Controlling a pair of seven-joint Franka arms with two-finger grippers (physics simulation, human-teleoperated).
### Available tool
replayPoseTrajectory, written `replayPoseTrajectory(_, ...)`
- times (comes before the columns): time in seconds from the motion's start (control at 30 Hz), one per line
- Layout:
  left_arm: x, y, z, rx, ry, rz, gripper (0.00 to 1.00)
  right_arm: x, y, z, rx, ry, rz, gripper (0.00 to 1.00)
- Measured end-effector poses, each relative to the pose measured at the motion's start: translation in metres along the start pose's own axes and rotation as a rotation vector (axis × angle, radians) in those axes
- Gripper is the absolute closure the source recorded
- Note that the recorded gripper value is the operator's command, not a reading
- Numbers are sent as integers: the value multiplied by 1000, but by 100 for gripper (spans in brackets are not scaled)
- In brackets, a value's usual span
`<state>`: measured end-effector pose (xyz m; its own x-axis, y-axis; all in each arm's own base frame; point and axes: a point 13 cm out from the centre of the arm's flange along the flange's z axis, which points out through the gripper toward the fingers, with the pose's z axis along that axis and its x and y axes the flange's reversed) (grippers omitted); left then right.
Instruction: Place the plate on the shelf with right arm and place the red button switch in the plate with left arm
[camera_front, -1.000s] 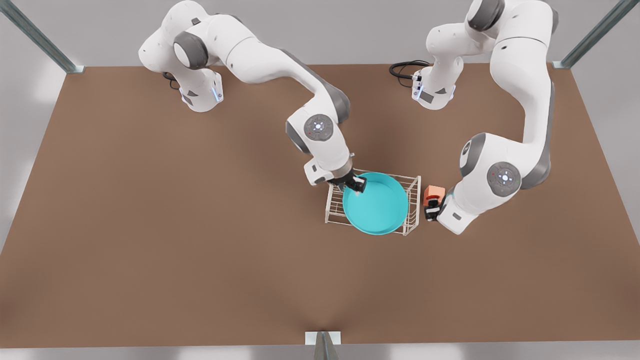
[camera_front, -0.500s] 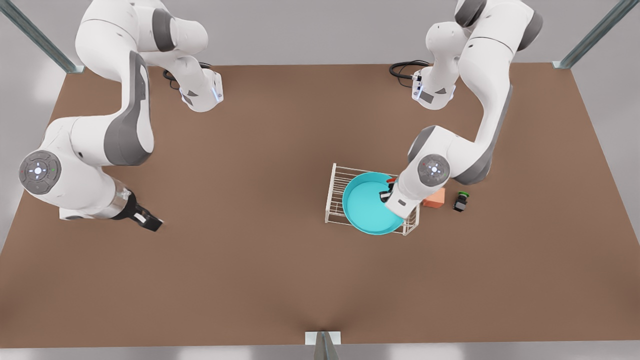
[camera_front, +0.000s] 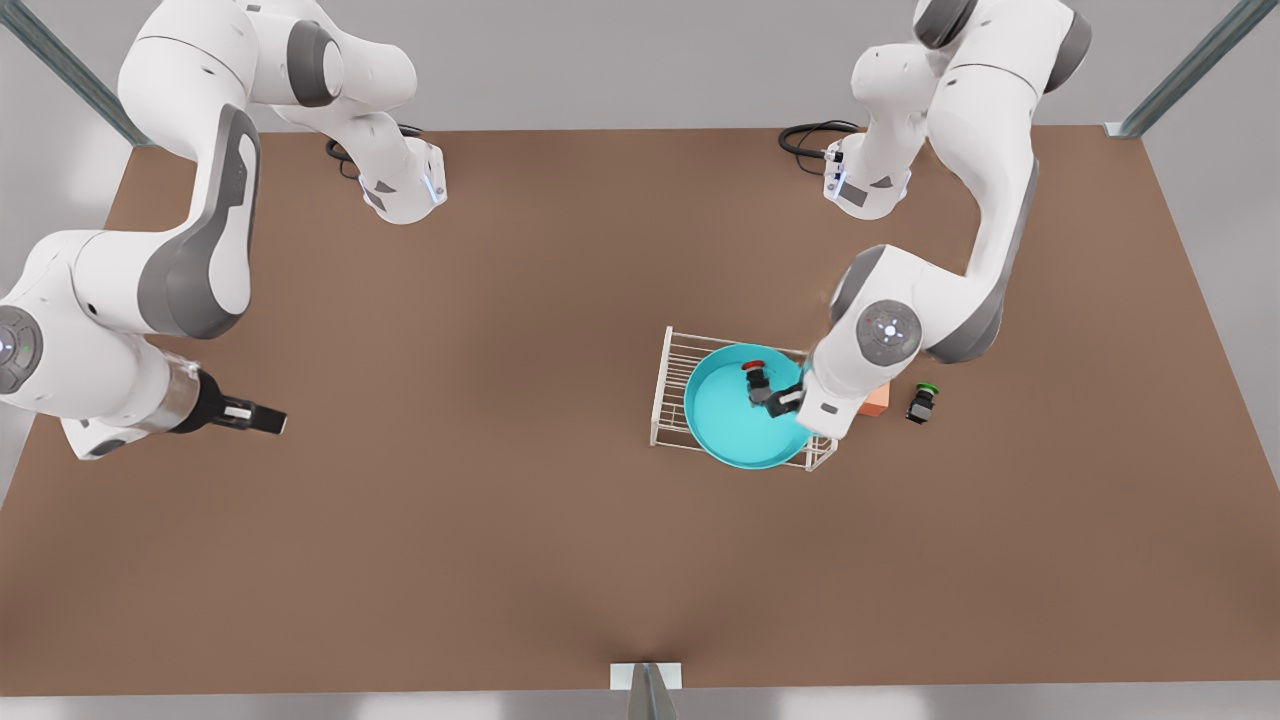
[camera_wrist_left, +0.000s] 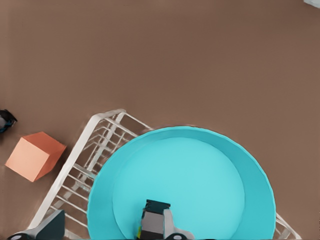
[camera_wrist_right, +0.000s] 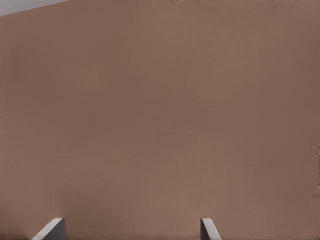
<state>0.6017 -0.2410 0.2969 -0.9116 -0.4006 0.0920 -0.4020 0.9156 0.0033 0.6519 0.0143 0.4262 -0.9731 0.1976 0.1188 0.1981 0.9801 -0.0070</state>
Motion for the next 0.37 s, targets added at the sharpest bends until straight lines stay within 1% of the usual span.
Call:
replayPoseTrajectory(0.1,-81,78,-48,43,-49,-129,0,-2,-6,-2,-3,-4,-51,0)
replayPoseTrajectory(0.17,-113,112,-68,54,-77,-155,0,-2,-6,-2,-4,-3,-85,0)
replayPoseTrajectory(0.37,-118,122,-72,28,-82,-65,0,-3,-9,4,-21,13,-160,0)
